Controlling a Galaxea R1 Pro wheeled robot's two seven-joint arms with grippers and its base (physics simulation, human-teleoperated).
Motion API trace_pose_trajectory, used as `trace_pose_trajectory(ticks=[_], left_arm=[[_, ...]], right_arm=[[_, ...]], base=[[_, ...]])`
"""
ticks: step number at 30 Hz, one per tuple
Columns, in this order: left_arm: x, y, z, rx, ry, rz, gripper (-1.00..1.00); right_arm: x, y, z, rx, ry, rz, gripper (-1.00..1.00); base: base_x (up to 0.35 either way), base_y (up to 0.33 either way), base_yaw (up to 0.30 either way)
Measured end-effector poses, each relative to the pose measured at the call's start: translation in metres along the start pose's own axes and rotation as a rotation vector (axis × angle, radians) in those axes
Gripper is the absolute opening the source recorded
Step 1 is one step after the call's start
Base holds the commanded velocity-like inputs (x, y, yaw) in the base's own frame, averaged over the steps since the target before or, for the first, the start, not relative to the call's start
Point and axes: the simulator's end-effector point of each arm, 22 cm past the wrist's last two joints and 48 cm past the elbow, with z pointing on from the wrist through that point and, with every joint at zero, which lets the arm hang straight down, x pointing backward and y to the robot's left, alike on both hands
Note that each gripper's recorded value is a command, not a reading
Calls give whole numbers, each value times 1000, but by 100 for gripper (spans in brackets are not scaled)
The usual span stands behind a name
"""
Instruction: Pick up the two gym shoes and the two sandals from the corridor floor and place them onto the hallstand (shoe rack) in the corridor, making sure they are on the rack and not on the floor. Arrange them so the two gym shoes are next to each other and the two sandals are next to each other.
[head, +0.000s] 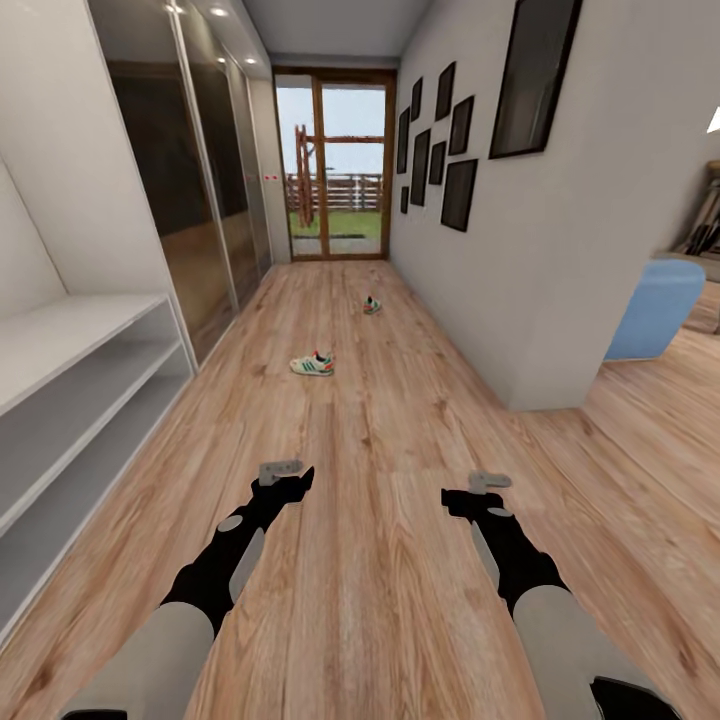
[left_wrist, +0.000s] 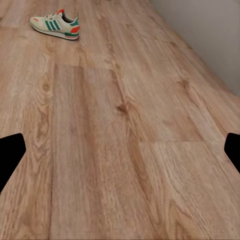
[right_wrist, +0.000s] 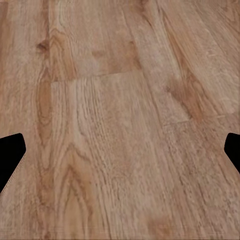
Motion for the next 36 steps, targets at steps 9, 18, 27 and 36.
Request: trace_pose_trajectory(ticks=[9, 18, 27, 36], left_arm=[[0, 0, 0, 0, 0, 0, 100], [0, 0, 0, 0, 0, 0, 100], [0, 0, 0, 0, 0, 0, 100], [0, 0, 0, 0, 0, 0, 100]], right_arm=[[0, 0, 0, 0, 0, 0, 100], [0, 0, 0, 0, 0, 0, 100], [0, 0, 0, 0, 0, 0, 100], [1, 0, 0, 0, 1, 0, 100]], base=[[349, 0, 0], [349, 0, 0], [345, -63, 0], [328, -123, 0]])
